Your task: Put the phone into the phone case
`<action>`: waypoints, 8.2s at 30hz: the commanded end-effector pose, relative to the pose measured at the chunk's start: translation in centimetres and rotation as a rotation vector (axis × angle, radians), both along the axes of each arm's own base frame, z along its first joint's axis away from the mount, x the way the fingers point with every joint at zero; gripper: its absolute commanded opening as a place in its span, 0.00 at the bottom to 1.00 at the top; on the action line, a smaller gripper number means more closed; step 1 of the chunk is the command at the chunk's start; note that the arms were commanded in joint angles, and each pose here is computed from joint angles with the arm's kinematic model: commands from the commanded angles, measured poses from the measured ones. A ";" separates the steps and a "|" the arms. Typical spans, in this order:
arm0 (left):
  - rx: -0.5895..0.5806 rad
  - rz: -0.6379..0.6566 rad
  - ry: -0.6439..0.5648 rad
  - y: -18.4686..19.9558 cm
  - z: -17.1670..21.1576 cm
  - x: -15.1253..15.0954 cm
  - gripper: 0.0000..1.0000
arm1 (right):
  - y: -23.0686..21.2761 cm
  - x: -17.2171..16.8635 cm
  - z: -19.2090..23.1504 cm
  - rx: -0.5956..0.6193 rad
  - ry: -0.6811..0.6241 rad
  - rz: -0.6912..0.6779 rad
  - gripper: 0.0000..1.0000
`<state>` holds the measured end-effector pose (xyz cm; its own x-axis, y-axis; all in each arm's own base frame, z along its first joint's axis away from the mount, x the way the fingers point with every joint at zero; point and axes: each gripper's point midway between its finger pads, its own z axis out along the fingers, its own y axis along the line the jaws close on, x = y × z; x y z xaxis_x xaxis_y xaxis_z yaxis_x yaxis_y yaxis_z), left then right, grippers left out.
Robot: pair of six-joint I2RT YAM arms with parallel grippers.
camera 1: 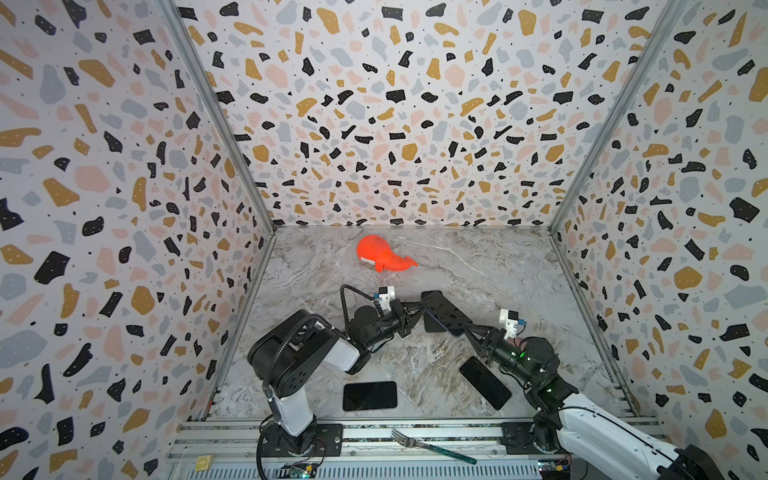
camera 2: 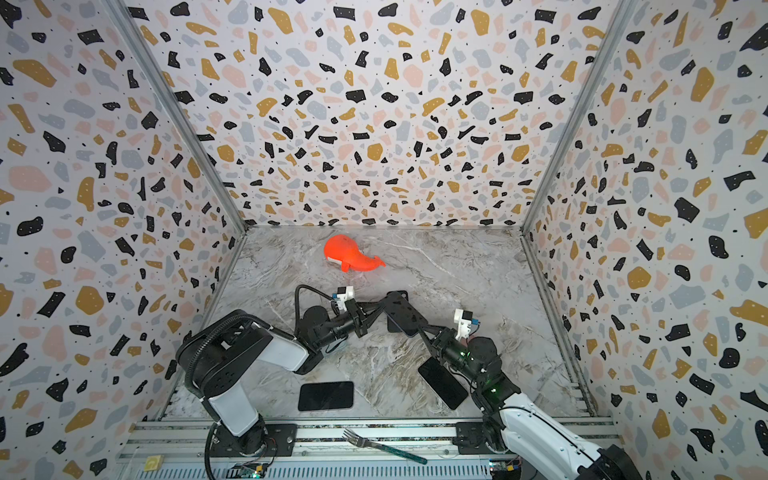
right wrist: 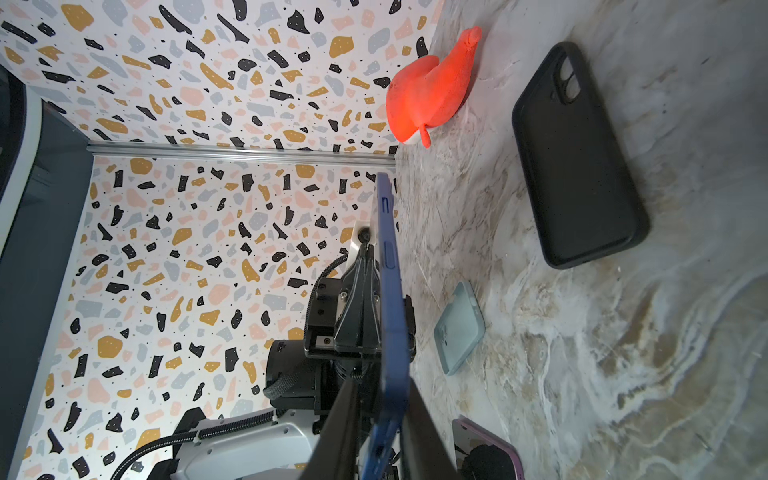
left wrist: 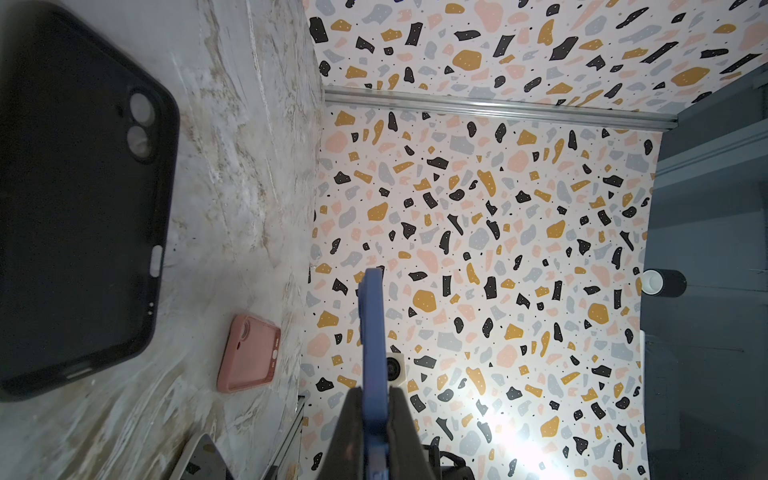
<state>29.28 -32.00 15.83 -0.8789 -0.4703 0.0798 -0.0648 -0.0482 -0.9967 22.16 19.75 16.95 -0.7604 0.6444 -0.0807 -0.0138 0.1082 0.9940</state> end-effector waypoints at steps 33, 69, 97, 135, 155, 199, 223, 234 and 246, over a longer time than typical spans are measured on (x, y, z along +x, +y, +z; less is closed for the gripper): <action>0.853 -0.282 -0.298 -1.8 -5.2 3.8 0.61 | -3.7 1.3 -0.3 -0.044 -0.021 -0.082 0.00; 1.474 -0.562 -0.472 -2.7 -12.0 14.0 0.42 | -5.6 1.6 -2.2 -0.115 -0.007 -0.047 0.00; 1.542 -0.441 -0.265 3.2 -13.2 11.2 0.11 | -5.5 1.4 -2.8 -0.137 0.011 -0.045 0.00; 1.230 -0.192 -0.011 6.3 -11.2 2.1 0.46 | -2.8 1.2 -1.5 -0.226 -0.035 0.088 0.00; 0.970 -0.335 0.004 2.9 -10.2 -5.6 0.50 | -2.7 1.8 -1.2 -0.279 -0.047 0.107 0.00; 0.842 -0.425 -0.121 -2.4 -8.6 -3.1 0.51 | -3.6 3.0 -1.3 -0.309 0.012 0.076 0.00; 0.948 -0.254 -0.052 5.9 -8.7 6.2 0.62 | 3.8 5.0 -1.9 -0.158 0.102 0.295 0.00; 0.931 -0.262 -0.036 5.5 -9.8 6.6 0.61 | 4.5 4.7 -3.2 -0.139 0.130 0.321 0.00; 0.931 -0.259 -0.026 5.8 -10.1 6.6 0.61 | 5.2 4.7 -4.5 -0.134 0.156 0.342 0.00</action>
<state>35.19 -25.99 5.04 -0.9655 -0.1181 -0.2320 0.0502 0.7902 -0.6108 26.37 24.22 10.13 -0.9282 0.3696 0.0422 0.1617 0.2988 0.9405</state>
